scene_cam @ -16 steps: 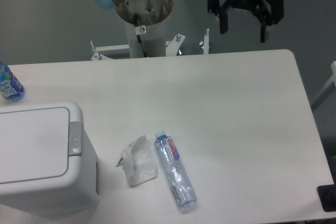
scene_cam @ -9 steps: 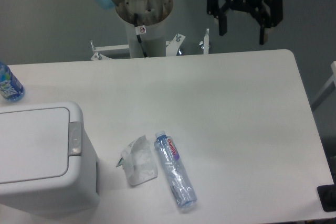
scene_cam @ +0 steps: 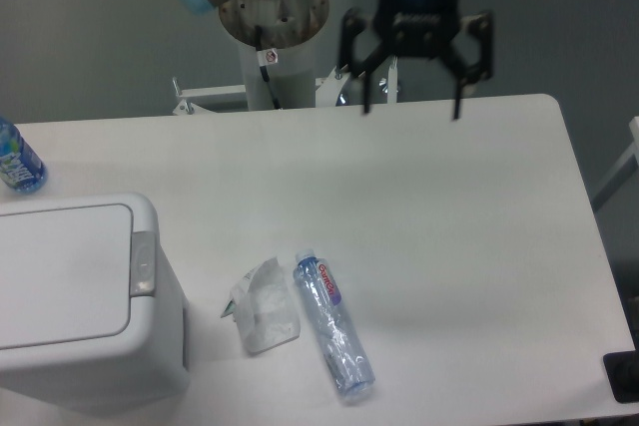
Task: Open the trash can
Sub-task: 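Move the open gripper over to the trash can lid edge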
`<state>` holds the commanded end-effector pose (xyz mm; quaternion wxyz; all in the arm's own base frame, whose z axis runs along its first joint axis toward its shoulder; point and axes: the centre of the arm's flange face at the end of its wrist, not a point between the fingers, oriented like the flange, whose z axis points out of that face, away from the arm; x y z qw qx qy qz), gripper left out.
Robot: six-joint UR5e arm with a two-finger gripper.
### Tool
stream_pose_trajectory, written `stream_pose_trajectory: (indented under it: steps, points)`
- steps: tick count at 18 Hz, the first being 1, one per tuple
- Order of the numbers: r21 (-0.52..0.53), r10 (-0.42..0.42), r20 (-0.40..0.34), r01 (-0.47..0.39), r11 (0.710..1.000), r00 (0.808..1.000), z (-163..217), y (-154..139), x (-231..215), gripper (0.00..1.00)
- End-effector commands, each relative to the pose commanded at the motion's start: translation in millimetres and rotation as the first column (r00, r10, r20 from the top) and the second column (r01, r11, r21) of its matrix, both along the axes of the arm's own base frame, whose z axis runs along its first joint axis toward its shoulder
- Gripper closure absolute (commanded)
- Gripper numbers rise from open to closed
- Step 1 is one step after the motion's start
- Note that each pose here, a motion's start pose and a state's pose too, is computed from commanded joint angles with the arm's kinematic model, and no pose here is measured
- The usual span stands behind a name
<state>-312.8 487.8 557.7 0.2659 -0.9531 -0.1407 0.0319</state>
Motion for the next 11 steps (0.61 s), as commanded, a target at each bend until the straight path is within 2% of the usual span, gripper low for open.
stream_pose_trajectory:
  steps: [5, 8, 11]
  points:
    - [-0.016, -0.055, 0.074, 0.056, 0.998, 0.996, -29, 54, 38, 0.00]
    - [0.026, -0.021, 0.130, 0.018, 1.000, 0.991, -46, 76, 40, 0.00]
    - [0.041, -0.011, 0.150, 0.005, 0.999, 0.989, -60, 98, 53, 0.00]
